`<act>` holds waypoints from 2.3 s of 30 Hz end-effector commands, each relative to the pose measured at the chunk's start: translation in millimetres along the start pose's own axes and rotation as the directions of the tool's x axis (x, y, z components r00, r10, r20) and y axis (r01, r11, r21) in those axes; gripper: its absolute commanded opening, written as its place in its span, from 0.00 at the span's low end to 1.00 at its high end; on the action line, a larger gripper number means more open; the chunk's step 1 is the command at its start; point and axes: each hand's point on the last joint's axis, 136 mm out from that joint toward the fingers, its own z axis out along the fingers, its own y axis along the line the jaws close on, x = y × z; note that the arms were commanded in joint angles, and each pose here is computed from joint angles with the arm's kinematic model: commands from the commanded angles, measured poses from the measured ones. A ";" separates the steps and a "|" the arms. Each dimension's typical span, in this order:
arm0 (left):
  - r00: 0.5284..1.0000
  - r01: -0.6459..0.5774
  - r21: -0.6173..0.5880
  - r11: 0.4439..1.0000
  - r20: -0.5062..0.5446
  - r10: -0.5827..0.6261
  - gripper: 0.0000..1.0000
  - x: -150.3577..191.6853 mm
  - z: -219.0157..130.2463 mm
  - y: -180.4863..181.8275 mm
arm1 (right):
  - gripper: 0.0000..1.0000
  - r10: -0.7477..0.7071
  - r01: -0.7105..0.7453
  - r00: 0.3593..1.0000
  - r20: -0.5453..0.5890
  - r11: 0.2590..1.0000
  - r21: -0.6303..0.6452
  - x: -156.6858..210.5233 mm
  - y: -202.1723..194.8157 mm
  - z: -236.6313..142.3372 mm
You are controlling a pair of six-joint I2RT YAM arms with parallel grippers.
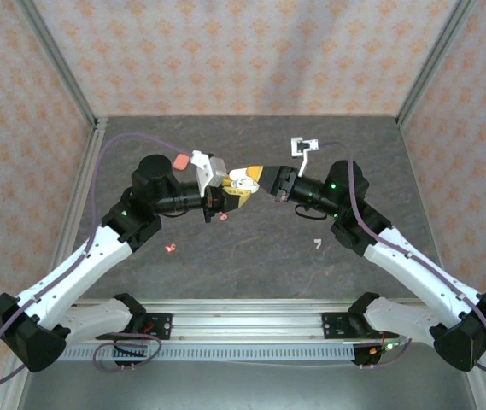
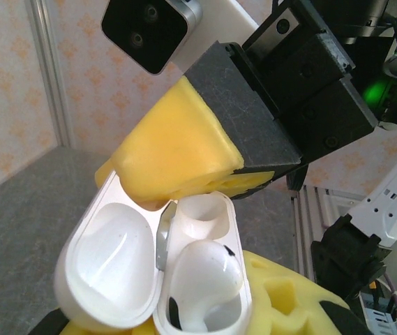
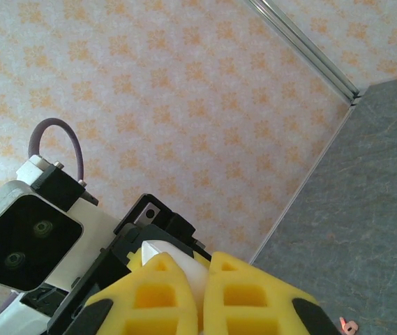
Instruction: Insert wireless bluetooth earbuds into charging case
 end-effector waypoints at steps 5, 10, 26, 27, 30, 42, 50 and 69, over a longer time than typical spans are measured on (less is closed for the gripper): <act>0.997 -0.033 -0.019 0.999 0.064 0.034 0.00 -8.0 -4.2 0.0 | 0.24 -0.051 0.051 0.998 0.022 0.999 0.002 -10.8 14.1 -7.2; 0.997 -0.040 -0.052 0.998 0.070 0.044 0.00 -0.5 -2.9 6.9 | 0.36 -0.073 0.071 0.997 0.035 0.996 0.053 -15.0 18.4 -21.8; 0.993 -0.108 -0.081 0.991 0.044 0.112 0.00 10.2 1.8 15.2 | 0.11 -0.092 0.111 0.987 -0.130 0.984 0.143 -3.5 34.5 -17.4; 0.993 -0.107 -0.079 0.991 0.042 0.111 0.00 10.5 2.0 15.3 | 0.10 -0.092 0.111 0.986 -0.139 0.984 0.141 -1.6 34.3 -13.8; 0.993 -0.109 -0.077 0.991 0.042 0.112 0.00 10.6 2.4 14.6 | 0.08 -0.084 0.110 0.981 -0.177 0.984 0.138 7.1 31.2 -2.7; 0.992 -0.123 -0.093 0.988 0.028 0.126 0.00 10.5 -1.1 14.9 | 0.05 -0.069 0.119 0.961 -0.268 0.977 0.175 30.3 12.4 12.0; 0.992 -0.119 -0.116 0.986 0.019 0.122 0.00 18.4 -0.8 19.8 | 0.14 -0.160 0.195 0.978 -0.137 0.935 0.297 -11.0 21.7 -21.9; 0.991 -0.123 -0.163 0.979 -0.074 0.112 0.00 53.8 -14.0 19.9 | 0.34 0.392 -0.022 0.915 -0.095 0.284 0.958 85.5 -212.6 -143.3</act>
